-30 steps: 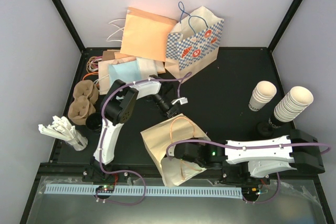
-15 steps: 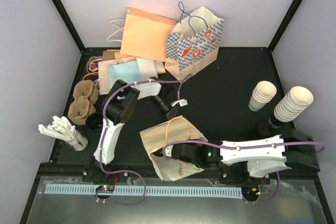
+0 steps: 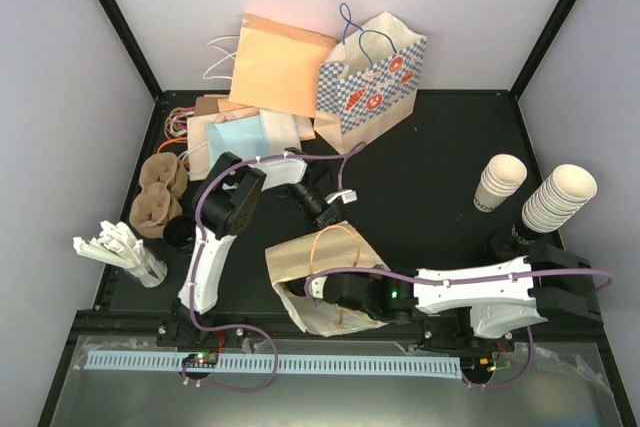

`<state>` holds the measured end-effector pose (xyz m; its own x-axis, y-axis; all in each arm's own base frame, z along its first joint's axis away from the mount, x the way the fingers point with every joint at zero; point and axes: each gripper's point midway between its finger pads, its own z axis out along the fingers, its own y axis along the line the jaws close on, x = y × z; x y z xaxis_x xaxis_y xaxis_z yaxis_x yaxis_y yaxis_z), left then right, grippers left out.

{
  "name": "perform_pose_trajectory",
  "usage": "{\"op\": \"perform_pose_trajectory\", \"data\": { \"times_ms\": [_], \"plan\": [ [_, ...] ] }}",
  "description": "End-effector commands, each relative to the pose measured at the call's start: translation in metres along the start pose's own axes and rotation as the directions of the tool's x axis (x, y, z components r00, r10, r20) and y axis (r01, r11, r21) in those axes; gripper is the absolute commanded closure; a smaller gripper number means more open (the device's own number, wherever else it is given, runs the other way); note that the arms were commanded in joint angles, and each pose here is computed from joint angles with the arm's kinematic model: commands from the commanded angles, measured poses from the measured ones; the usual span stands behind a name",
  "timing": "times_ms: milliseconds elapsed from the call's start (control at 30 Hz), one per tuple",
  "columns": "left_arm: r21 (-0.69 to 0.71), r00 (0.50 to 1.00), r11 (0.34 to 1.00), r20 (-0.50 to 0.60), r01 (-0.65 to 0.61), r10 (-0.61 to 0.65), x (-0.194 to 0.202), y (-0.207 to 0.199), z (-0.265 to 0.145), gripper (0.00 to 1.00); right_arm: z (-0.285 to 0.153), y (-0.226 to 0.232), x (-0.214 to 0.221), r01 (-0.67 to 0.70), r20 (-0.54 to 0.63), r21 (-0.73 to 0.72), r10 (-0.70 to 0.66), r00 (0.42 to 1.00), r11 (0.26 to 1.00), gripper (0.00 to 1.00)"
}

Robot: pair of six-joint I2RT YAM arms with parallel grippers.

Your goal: Pack the takeout coffee

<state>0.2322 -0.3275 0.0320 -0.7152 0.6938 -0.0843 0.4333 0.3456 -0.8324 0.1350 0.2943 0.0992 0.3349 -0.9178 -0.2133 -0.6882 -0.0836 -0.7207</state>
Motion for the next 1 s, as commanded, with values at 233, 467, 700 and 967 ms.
{"op": "perform_pose_trajectory", "data": {
  "times_ms": [233,467,700,967],
  "plan": [
    [0.154,0.998,0.988,-0.050,-0.028,0.036,0.019,-0.081,0.011,0.98,0.025,0.017,0.023,0.000,-0.081,-0.067,-0.005,0.997,0.998,0.39],
    [0.164,0.995,0.985,-0.079,-0.046,0.059,0.026,-0.088,0.020,0.98,0.032,0.022,0.027,-0.001,-0.101,-0.090,-0.008,0.995,0.996,0.39],
    [0.170,0.994,0.984,-0.090,-0.051,0.067,0.028,-0.092,0.023,0.98,0.034,0.023,0.033,-0.027,-0.115,-0.114,0.014,0.993,0.993,0.39],
    [0.171,0.993,0.984,-0.094,-0.051,0.068,0.029,-0.092,0.024,0.98,0.038,0.032,0.036,-0.031,-0.129,-0.156,0.011,0.992,0.987,0.39]
  ]
}}
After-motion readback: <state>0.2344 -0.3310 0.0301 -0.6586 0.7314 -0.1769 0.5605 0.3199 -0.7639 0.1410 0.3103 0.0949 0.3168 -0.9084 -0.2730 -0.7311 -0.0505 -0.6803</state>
